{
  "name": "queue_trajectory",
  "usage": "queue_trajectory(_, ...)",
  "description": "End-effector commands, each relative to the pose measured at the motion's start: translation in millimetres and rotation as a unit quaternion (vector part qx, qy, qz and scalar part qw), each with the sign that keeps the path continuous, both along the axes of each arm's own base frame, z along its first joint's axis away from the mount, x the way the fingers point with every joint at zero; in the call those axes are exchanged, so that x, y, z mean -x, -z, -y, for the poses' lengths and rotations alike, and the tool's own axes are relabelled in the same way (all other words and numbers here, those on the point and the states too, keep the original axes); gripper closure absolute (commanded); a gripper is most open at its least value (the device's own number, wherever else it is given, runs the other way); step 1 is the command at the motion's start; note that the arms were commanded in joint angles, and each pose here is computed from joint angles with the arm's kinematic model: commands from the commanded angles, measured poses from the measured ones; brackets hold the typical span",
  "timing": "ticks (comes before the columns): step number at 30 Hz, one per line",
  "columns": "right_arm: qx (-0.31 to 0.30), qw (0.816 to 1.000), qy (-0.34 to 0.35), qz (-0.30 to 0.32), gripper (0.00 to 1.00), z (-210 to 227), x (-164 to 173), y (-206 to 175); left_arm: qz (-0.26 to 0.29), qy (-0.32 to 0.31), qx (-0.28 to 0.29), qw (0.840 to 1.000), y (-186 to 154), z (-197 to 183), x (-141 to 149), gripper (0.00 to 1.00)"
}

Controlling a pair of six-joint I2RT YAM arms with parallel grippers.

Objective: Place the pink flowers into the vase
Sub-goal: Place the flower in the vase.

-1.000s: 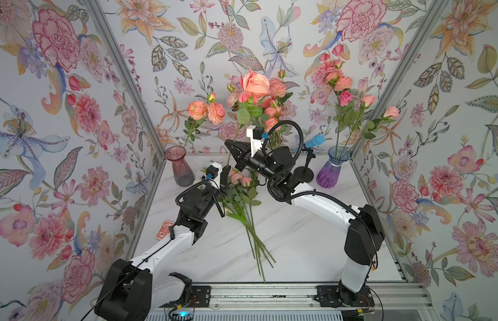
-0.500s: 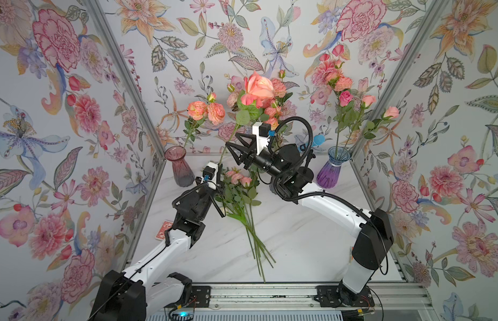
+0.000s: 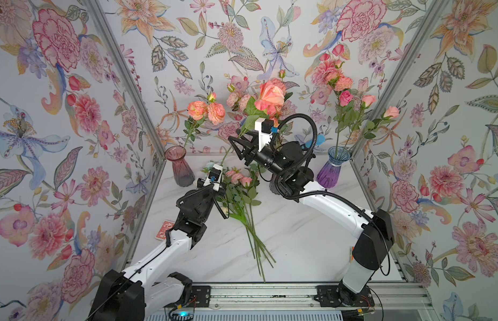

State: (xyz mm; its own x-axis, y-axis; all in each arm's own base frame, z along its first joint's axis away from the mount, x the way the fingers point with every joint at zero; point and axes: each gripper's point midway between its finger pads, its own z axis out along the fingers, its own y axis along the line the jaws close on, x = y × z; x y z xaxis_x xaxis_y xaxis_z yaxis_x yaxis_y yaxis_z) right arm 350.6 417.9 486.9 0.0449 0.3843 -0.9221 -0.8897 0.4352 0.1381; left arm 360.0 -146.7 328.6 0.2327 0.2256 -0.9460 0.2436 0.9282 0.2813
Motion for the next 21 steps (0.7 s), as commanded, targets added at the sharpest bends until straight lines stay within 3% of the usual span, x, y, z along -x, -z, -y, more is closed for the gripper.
queue_trajectory(1,-0.028,0.999,0.019,0.014,0.79,8.5,-2.1,-19.8,0.0,-0.018,-0.014,1.0,4.4,-5.3,3.9,1.0)
queue_trajectory(3,-0.031,0.999,0.022,0.014,0.91,9.5,-3.1,-18.2,-0.006,-0.026,-0.018,0.999,7.5,-7.0,2.8,1.0)
queue_trajectory(7,-0.032,0.999,0.031,0.013,1.0,10.0,-6.4,-14.3,-0.031,-0.091,-0.012,0.995,14.7,-26.6,-7.9,1.0)
queue_trajectory(8,-0.032,0.999,0.035,0.013,1.0,9.5,-8.0,-11.7,-0.036,-0.107,-0.011,0.994,14.8,-31.6,-9.8,0.91)
queue_trajectory(9,-0.035,0.998,0.041,0.013,1.0,10.2,-10.7,-8.1,-0.041,-0.128,-0.011,0.991,14.5,-38.5,-11.2,0.63)
queue_trajectory(10,-0.041,0.998,0.047,0.013,1.0,10.6,-13.2,-3.1,-0.044,-0.143,-0.002,0.989,13.0,-44.1,-11.4,0.27)
queue_trajectory(11,-0.048,0.997,0.053,0.016,1.0,12.0,-15.3,0.4,-0.046,-0.15,0.008,0.988,12.6,-47.4,-10.7,0.03)
queue_trajectory(18,-0.101,0.989,0.095,0.042,1.0,13.4,-33.7,31.6,-0.107,-0.205,0.043,0.972,34.6,-75.6,-1.4,0.0)
queue_trajectory(21,-0.142,0.982,0.106,0.064,1.0,8.2,-32.1,35.2,-0.124,-0.228,0.086,0.962,44.6,-96.2,7.4,0.0)
